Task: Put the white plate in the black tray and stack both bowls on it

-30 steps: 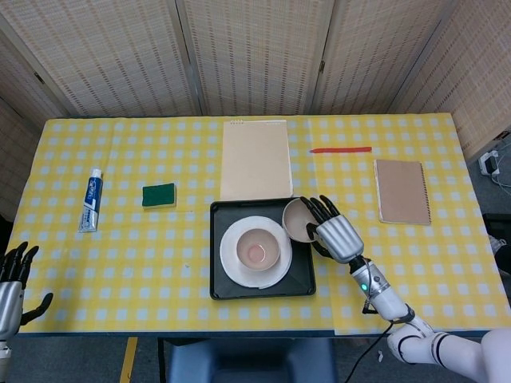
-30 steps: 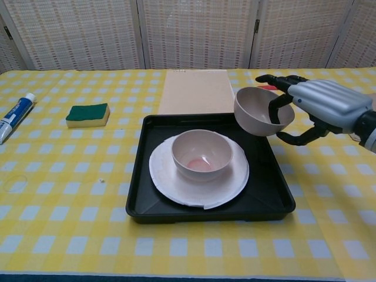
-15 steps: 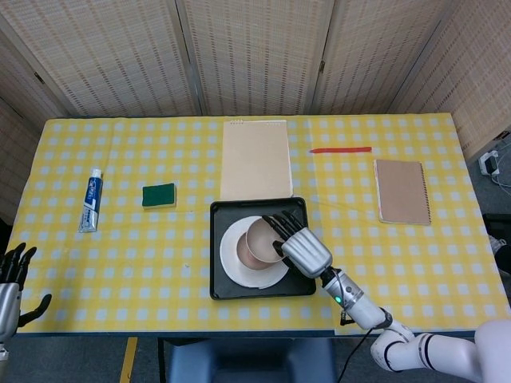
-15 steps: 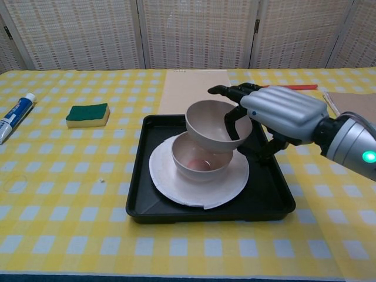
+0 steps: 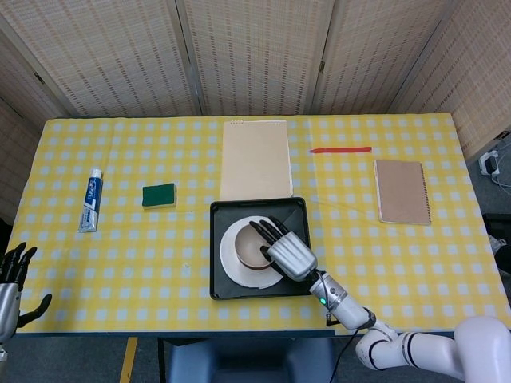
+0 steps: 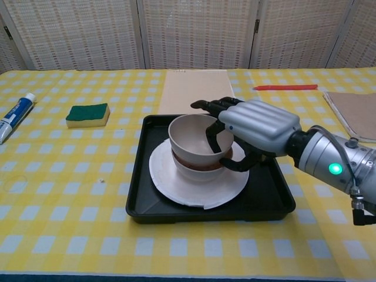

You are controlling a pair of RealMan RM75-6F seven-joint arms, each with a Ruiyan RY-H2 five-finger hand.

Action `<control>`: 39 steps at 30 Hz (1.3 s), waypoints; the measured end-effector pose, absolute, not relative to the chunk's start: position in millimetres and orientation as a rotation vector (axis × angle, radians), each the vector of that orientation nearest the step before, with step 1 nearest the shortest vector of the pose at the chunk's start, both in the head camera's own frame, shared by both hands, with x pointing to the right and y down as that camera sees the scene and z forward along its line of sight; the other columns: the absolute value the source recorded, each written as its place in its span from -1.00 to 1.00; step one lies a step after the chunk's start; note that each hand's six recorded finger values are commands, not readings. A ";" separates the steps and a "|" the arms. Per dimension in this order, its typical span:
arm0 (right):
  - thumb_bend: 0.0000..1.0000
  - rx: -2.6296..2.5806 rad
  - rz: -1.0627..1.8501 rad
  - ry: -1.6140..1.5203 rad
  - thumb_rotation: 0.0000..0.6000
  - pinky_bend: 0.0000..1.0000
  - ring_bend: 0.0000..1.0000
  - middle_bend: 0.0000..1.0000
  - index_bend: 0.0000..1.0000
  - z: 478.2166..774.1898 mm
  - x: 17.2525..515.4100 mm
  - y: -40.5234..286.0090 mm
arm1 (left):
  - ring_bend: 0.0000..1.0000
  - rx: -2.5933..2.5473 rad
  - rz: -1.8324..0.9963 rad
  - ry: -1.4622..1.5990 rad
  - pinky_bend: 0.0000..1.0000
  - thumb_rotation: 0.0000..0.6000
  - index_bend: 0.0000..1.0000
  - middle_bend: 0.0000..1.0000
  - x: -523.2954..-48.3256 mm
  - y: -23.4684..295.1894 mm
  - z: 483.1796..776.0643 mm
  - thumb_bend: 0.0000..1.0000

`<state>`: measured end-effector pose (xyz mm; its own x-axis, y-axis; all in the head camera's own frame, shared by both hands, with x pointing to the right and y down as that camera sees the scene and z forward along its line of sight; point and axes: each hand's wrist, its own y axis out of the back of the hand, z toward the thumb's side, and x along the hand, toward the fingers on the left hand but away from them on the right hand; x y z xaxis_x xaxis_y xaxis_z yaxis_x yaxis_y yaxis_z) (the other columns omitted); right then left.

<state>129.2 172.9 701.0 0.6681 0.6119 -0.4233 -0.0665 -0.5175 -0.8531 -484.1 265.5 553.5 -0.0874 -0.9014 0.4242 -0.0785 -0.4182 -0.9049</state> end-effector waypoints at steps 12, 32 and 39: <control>-0.13 -1.946 0.940 -0.454 1.00 -1.00 -1.00 -1.00 0.24 703.8 131.1 170.1 | -1.00 -1.532 -1.575 1.089 -1.00 1.00 -0.88 -0.97 -483.2 266.0 555.6 -0.37; -0.13 -1.966 0.952 -0.457 1.00 -1.00 -1.00 -1.00 -0.09 694.5 137.4 171.5 | -1.00 -1.535 -1.566 1.093 -1.00 1.00 -0.87 -0.97 -483.2 264.9 555.9 -0.37; -0.13 -1.986 0.960 -0.509 1.00 -1.00 -1.00 -1.00 -0.63 673.2 164.8 172.0 | -1.00 -1.534 -1.560 1.091 -1.00 1.00 -0.86 -0.97 -483.0 264.5 556.1 -0.37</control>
<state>164.8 172.0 673.2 0.6226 0.6494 -0.4367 -0.0030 -0.5561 -0.8311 -483.0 264.5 556.1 -0.0714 -0.9041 0.4214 -0.0854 -0.4154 -0.9056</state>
